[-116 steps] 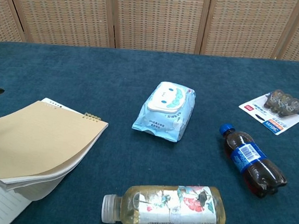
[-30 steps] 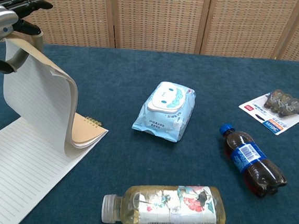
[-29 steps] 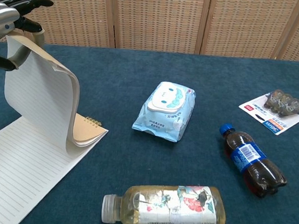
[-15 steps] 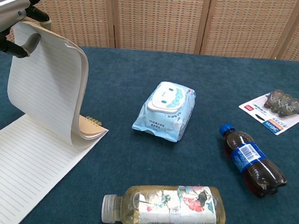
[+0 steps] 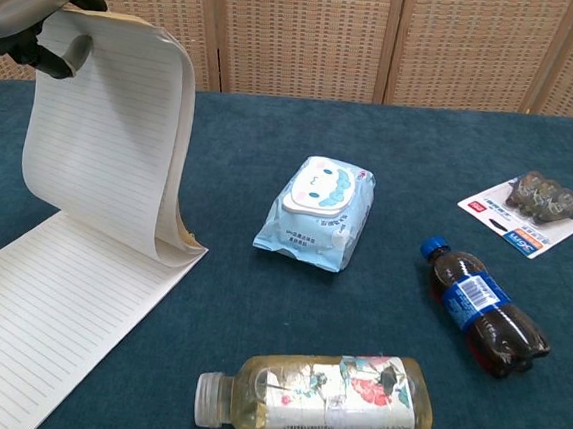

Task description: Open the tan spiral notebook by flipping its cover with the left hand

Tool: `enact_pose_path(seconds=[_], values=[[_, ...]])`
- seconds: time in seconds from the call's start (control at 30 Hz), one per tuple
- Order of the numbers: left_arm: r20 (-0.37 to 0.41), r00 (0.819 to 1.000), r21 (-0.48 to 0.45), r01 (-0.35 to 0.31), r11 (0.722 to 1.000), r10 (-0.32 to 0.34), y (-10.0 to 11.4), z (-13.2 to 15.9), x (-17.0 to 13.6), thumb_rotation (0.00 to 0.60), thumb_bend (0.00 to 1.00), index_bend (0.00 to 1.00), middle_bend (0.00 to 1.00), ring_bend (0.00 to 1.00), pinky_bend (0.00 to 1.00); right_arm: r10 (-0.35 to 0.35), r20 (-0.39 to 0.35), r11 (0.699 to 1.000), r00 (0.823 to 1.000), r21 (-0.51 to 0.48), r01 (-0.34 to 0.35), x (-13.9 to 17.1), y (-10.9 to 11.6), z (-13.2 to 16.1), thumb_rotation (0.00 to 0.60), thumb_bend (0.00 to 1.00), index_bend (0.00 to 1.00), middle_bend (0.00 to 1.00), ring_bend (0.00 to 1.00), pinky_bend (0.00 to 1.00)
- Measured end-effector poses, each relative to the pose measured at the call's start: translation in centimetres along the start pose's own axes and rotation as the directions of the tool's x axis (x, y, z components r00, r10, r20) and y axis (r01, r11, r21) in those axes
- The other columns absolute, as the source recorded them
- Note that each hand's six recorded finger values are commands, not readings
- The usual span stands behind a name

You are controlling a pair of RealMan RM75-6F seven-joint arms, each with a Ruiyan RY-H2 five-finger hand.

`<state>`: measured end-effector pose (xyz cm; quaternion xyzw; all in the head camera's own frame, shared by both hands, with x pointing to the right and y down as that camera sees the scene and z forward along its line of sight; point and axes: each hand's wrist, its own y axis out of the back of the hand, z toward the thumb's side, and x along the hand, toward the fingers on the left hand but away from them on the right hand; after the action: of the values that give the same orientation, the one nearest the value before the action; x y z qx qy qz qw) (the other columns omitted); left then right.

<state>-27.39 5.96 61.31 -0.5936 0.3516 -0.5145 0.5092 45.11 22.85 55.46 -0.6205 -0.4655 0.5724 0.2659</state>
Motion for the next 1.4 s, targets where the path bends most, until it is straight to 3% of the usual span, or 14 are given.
enact_pose_path(seconds=[0.4, 0.83, 1.4], values=[[-0.037, 0.999, 0.036, -0.017, 0.999, 0.018, 0.8, -0.4, 4.1, 0.600, 0.64, 0.84, 0.00, 0.00, 0.00, 0.010, 0.004, 1.000, 1.000, -0.008, -0.010, -0.1, -0.2, -0.1, 0.600, 0.16, 0.11, 0.00, 0.00, 0.00], [-0.046, 0.999, 0.065, -0.003, 0.998, 0.006, -0.6, 0.0, 7.1, 0.600, 0.64, 0.84, 0.00, 0.00, 0.00, 0.024, 0.011, 1.000, 1.000, -0.015, -0.024, -0.2, -0.4, -0.2, 0.600, 0.16, 0.11, 0.00, 0.00, 0.00], [-0.057, 0.997, 0.075, -0.043, 0.996, 0.047, -1.0, -0.1, 10.6, 0.600, 0.64, 0.84, 0.00, 0.00, 0.00, 0.033, 0.013, 0.999, 0.999, -0.022, -0.032, -0.3, -0.5, -0.2, 0.600, 0.16, 0.11, 0.00, 0.00, 0.00]])
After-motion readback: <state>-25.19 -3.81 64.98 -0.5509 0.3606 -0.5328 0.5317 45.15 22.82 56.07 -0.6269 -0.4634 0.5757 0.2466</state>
